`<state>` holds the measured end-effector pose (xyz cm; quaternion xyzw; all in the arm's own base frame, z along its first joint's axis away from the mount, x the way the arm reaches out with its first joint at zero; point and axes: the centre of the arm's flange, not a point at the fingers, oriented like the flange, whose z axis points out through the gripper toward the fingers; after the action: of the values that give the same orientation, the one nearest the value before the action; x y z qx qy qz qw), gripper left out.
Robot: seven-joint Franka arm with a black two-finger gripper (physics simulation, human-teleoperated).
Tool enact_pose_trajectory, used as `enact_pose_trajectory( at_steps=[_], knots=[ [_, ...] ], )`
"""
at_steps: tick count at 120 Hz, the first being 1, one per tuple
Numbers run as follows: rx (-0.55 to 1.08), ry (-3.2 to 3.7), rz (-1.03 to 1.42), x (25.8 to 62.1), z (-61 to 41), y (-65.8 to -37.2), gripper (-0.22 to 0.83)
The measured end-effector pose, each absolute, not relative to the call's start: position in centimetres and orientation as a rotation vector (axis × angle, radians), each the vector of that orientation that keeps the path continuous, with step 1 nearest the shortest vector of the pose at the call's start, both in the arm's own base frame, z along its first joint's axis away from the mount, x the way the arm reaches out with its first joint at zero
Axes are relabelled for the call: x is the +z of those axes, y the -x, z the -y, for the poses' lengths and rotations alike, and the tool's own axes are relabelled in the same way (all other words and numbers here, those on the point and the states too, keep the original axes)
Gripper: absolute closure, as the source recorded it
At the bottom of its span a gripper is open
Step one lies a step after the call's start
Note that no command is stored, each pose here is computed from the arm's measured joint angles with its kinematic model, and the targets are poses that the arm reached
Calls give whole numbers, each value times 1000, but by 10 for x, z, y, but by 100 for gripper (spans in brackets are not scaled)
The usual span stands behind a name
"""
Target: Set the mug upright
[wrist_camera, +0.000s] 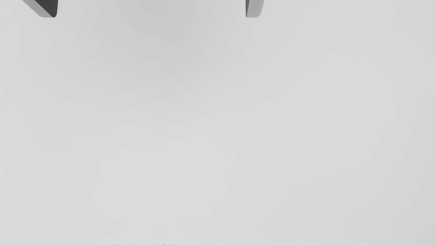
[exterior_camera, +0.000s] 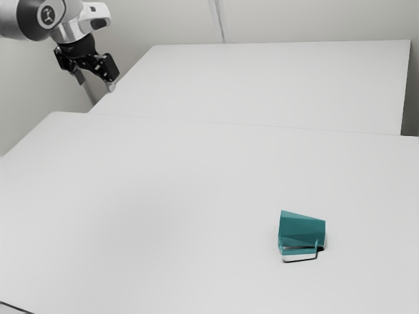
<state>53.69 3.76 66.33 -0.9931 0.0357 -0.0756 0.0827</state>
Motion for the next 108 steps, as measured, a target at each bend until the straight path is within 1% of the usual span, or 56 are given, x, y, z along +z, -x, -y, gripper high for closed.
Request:
enact_pose_trajectory(
  at_steps=[29, 45, 57, 73, 94, 108],
  knots=[
    [-231, 2975, -172, 662, -29, -539, 0],
    [-200, 2983, -219, 636, -18, -553, 0],
    [-167, 3089, -227, 607, -5, -557, 0],
    [-41, 3279, -151, 552, 14, -557, 0],
    [226, 3503, 88, 474, 39, -550, 0],
    [350, 3575, 230, 439, 59, -551, 0]
  ],
)
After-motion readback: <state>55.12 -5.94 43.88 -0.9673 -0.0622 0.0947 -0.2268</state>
